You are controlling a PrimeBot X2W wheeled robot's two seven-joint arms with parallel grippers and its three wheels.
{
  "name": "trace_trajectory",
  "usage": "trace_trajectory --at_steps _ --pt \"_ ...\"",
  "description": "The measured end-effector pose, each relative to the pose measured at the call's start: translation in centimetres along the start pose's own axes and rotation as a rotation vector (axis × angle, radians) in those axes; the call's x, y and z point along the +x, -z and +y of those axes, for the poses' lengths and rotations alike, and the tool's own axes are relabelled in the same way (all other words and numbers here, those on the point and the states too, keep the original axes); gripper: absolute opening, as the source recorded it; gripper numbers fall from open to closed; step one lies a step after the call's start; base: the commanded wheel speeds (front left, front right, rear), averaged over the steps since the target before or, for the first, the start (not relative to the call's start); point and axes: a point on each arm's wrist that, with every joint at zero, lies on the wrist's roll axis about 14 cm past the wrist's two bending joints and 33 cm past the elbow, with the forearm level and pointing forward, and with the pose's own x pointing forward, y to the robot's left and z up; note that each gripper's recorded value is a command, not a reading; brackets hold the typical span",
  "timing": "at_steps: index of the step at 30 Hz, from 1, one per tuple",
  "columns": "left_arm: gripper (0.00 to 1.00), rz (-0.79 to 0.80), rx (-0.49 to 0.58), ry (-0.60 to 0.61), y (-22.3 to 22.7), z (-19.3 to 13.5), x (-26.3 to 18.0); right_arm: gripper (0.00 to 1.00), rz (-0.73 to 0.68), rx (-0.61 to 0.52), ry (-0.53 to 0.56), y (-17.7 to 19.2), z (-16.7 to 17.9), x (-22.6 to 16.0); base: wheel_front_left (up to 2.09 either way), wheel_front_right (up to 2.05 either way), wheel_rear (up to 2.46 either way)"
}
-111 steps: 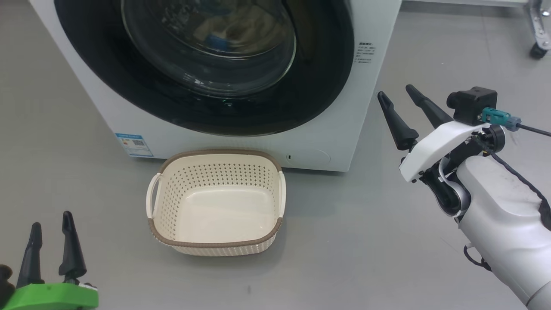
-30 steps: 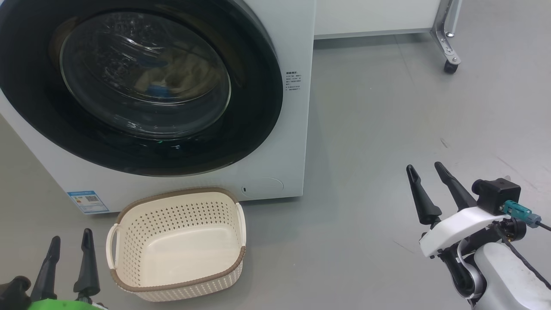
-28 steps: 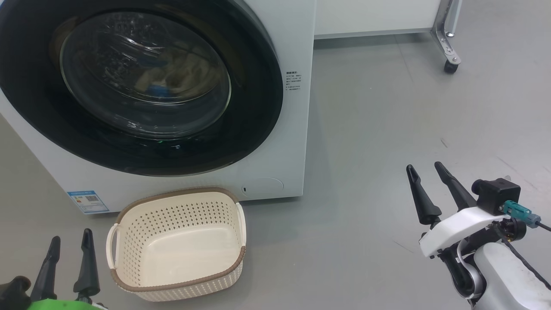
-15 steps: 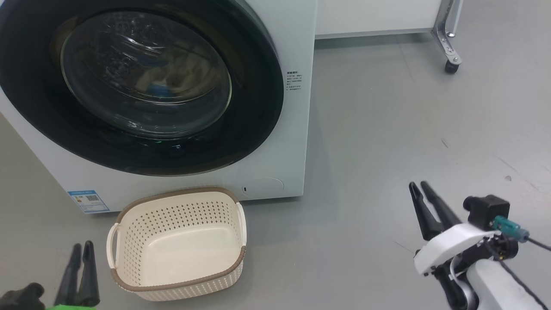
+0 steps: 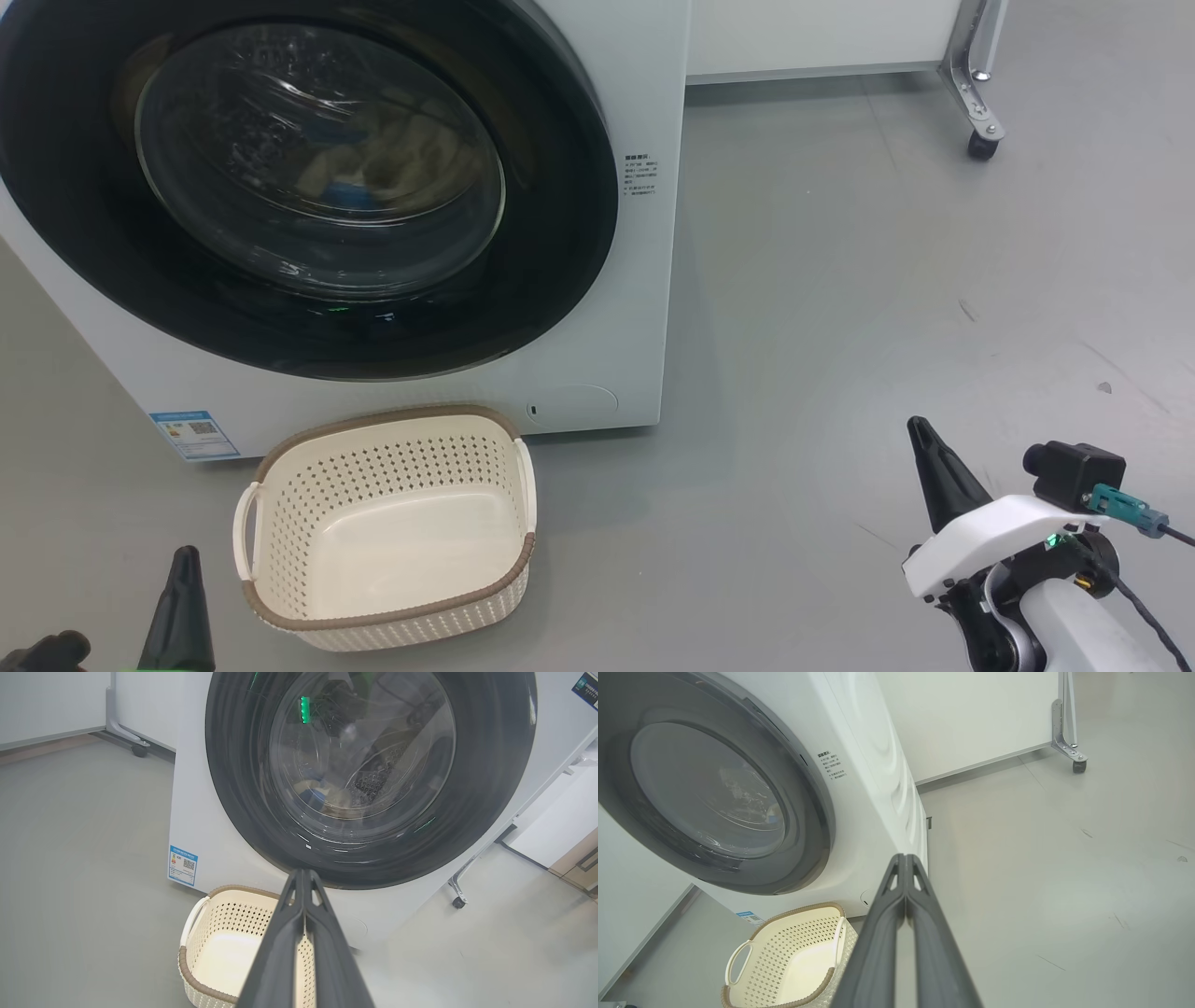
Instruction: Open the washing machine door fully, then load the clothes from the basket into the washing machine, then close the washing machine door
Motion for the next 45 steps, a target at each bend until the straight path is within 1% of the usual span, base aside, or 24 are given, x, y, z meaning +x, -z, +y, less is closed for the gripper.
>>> trace_trajectory --at_steps 16,25,45 --pt "0.00 0.007 -0.190 -0.059 0.1 0.8 0.0 0.00 -0.040 0.197 0.060 -1.4 -0.9 0.5 0.00 0.00 0.00" --pt "0.00 0.007 -0.287 -0.088 0.0 1.4 0.0 0.00 -0.050 0.316 0.091 -1.6 -1.5 0.5 0.00 0.00 0.00" --pt "0.00 -0.003 -0.540 -0.124 -0.3 1.8 0.4 0.00 -0.112 0.579 0.129 -3.2 -2.6 0.6 0.00 0.00 0.00"
